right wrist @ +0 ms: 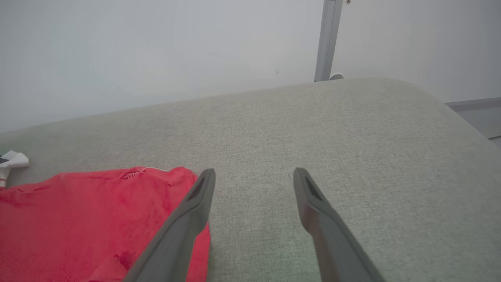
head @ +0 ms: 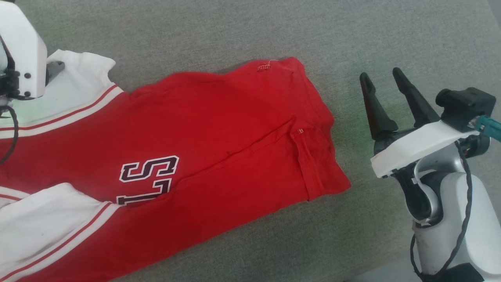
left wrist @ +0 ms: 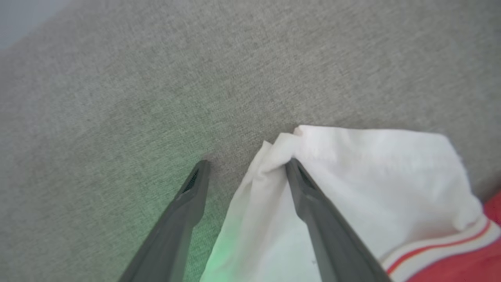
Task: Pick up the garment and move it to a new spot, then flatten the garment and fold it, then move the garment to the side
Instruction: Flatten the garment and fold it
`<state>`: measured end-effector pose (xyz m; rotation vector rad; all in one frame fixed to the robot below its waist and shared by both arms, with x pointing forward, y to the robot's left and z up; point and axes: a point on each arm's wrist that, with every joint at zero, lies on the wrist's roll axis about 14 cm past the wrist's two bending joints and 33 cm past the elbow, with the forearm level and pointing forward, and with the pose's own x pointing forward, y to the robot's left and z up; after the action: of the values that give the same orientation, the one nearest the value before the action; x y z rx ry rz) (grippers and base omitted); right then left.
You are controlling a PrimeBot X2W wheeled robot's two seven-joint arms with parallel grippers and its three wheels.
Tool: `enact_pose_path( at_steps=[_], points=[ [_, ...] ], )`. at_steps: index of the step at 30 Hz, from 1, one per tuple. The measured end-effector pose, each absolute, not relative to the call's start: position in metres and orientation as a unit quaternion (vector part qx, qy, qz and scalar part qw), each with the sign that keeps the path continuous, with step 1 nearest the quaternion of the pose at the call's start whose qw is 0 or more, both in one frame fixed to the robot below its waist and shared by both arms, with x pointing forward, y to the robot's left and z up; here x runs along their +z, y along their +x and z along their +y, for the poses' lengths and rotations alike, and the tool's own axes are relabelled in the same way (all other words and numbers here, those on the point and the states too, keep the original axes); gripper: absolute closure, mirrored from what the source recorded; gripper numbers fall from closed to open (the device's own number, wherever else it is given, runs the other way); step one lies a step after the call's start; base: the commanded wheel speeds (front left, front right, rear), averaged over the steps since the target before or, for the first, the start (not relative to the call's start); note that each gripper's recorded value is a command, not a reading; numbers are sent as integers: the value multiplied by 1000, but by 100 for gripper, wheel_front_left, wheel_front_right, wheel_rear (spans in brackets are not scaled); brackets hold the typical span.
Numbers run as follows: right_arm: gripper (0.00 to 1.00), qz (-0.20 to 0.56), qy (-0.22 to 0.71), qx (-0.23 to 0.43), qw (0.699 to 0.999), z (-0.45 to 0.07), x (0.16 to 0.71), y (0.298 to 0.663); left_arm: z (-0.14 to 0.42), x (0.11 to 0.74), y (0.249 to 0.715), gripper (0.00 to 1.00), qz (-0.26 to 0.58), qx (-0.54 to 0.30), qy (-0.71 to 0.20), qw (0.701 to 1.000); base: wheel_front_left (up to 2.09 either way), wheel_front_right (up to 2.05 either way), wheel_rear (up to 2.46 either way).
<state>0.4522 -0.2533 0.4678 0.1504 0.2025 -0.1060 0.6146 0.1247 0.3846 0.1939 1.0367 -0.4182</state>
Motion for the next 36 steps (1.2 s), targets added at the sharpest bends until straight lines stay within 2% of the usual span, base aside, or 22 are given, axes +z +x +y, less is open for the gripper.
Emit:
enact_pose_path(
  at_steps=[1, 2, 3, 7, 11, 20, 33, 34, 35, 36],
  points=[
    [0, 107, 76, -52, 990, -253, 465, 453, 125, 383, 615, 0, 495, -196, 92, 841, 0, 0, 0],
    [0, 112, 76, -50, 990, -251, 463, 453, 124, 380, 613, 53, 500, -197, 92, 838, 0, 0, 0],
    [0, 116, 77, -47, 989, -249, 462, 454, 124, 378, 612, 100, 505, -198, 89, 836, 0, 0, 0],
    [0, 137, 82, -37, 987, -243, 457, 457, 115, 376, 607, 100, 513, -209, 79, 829, 0, 0, 0],
    [0, 167, 89, -17, 982, -233, 452, 461, 113, 381, 608, 100, 499, -217, 79, 835, 0, 0, 0],
    [0, 255, 67, 66, 962, -198, 448, 492, 113, 396, 603, 100, 479, -224, 79, 845, 0, 0, 0],
    [0, 437, 12, 110, 893, -174, 393, 509, 119, 397, 605, 100, 461, -218, 63, 858, 0, 0, 0],
    [20, 446, 10, 111, 888, -173, 391, 510, 120, 396, 605, 100, 460, -217, 62, 859, 0, 0, 0],
    [52, 454, 14, 112, 884, -172, 389, 510, 120, 397, 605, 100, 459, -217, 60, 860, 0, 0, 0],
    [100, 458, 20, 111, 882, -171, 388, 511, 121, 397, 606, 100, 456, -216, 59, 861, 0, 0, 0]
  ],
)
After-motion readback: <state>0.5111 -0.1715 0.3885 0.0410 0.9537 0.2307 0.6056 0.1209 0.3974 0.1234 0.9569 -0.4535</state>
